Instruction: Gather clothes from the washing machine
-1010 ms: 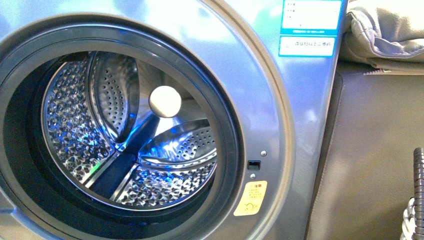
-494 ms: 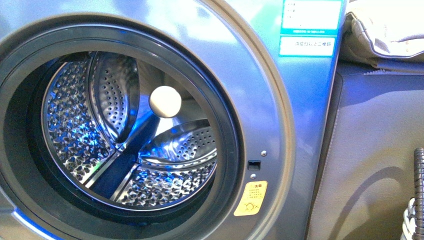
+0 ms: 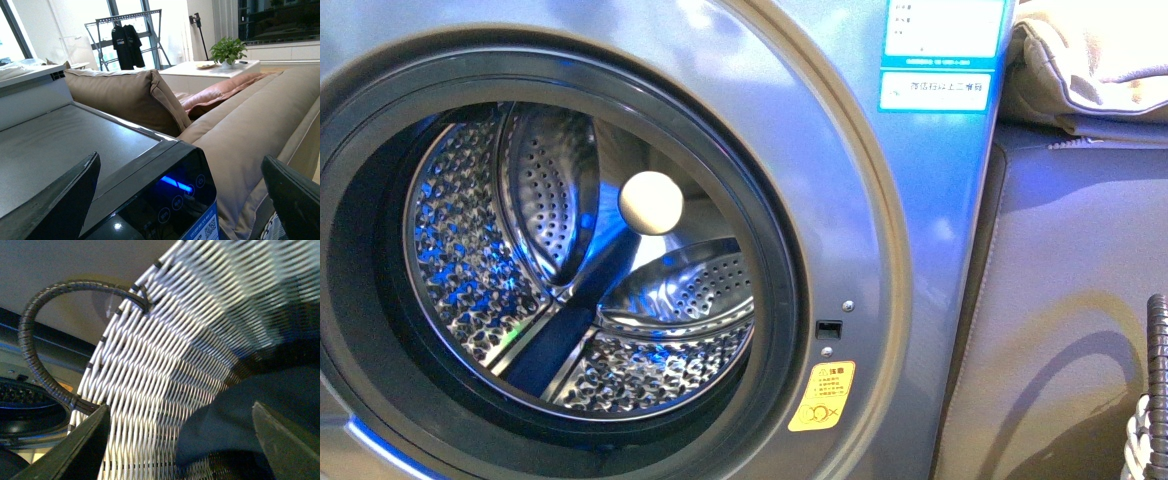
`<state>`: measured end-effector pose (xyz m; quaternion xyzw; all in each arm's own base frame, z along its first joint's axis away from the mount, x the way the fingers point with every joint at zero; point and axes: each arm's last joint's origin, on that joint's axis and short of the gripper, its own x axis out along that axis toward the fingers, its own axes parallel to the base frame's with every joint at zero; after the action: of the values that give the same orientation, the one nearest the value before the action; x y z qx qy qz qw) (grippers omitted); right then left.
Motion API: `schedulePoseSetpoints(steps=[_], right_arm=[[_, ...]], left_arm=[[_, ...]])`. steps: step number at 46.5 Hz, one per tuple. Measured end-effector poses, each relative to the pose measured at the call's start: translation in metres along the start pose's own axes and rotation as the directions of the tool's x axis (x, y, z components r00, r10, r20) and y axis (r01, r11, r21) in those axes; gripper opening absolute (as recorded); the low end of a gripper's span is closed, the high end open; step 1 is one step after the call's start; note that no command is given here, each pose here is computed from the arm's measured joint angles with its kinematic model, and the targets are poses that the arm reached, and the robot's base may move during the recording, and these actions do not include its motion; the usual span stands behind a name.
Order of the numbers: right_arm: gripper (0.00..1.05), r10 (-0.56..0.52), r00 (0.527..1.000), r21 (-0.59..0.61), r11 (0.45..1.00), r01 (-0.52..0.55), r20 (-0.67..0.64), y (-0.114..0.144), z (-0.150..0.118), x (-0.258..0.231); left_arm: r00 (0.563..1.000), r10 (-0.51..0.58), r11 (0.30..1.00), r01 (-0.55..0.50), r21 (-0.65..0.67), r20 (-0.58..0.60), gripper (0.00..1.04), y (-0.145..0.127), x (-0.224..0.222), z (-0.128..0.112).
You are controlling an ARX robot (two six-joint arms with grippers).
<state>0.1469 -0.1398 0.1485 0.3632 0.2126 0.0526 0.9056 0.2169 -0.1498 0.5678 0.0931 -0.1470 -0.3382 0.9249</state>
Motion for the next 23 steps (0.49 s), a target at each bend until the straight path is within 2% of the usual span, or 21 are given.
schedulePoseSetpoints(steps=[2,3,9,11,15,23], right_arm=[[0.98,0.009,1.0,-0.044,0.999,-0.008,0.025,0.008,0.002,-0.001],[0.99,0.014,0.999,-0.059,0.998,-0.012,0.036,0.012,0.004,-0.001],[0.97,0.059,0.996,-0.111,0.993,-0.051,0.071,0.032,0.007,-0.003],[0.97,0.094,0.989,-0.176,0.982,-0.073,0.115,0.045,0.008,-0.006],[0.97,0.191,0.95,-0.371,0.924,-0.09,0.245,0.078,0.016,-0.018],[0.97,0.364,0.849,-0.606,0.792,-0.067,0.382,0.128,0.017,-0.038]], left_arm=[[1.0,0.0,1.0,0.0,0.0,0.0,0.98,0.0,0.0,0.0],[1.0,0.0,1.0,0.0,0.0,0.0,0.98,0.0,0.0,0.0],[1.0,0.0,1.0,0.0,0.0,0.0,0.98,0.0,0.0,0.0],[1.0,0.0,1.0,0.0,0.0,0.0,0.98,0.0,0.0,0.0],[1.0,0.0,1.0,0.0,0.0,0.0,0.98,0.0,0.0,0.0],[1.0,0.0,1.0,0.0,0.0,0.0,0.98,0.0,0.0,0.0]])
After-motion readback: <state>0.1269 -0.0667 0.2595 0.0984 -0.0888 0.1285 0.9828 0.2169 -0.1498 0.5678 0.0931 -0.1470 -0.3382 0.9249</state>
